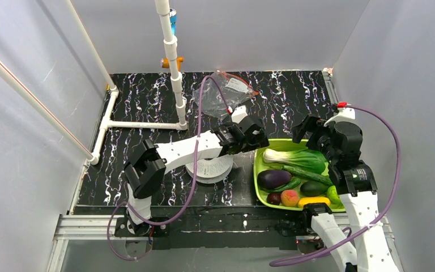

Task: Place the food in the zip-top bag and seal the zipper
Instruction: Move the distractor to the center of the board.

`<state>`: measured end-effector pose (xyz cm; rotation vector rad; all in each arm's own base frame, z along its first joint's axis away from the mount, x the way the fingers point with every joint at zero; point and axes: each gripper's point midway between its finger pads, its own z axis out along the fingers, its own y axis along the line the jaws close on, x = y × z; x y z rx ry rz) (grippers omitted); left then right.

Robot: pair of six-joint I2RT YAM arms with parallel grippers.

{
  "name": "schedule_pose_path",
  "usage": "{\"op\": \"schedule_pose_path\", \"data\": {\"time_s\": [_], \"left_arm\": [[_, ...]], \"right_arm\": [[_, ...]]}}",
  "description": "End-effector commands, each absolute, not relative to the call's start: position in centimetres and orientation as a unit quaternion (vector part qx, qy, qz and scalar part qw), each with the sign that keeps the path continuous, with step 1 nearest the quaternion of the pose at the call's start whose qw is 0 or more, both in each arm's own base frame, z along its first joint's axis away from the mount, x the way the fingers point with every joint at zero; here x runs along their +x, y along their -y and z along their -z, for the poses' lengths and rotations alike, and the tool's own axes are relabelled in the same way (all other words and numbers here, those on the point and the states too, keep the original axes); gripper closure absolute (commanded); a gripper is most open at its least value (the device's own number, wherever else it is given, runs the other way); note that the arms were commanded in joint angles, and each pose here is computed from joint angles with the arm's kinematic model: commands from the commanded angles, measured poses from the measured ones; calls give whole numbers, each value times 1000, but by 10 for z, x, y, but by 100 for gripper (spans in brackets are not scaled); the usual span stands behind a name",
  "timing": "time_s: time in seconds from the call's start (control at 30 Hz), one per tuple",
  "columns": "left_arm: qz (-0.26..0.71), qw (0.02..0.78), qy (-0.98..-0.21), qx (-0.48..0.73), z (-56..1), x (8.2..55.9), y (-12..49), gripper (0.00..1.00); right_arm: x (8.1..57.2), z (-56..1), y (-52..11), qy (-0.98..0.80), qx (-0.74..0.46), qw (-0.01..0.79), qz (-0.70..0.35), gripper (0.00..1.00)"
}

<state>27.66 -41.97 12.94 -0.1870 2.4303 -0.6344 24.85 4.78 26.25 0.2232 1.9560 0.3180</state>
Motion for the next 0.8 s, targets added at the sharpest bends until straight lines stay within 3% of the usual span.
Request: {"op": "schedule_pose_path", "data": {"time_s": [0.0,0.2,0.33,0.63,0.77], "left_arm": [[191,295,-931,-102,-122,285,401,1],[144,236,-953,-125,-93,296,386,0],[91,252,-954,-135,-86,298,351,0],[0,295,-936,-190,-85,272,217,0],[-44,347,-919,-182,-106,270,142,1]], "right_arm": [[250,-281,-48,-812,87,562,-134,0],[251,-279,-49,-811,89,561,-137,0],[250,-278,-48,-813,91,558,-137,0],[252,-275,-53,-813,90,556,-150,0],[256,-268,-61,-817,87,545,-168,0]]}}
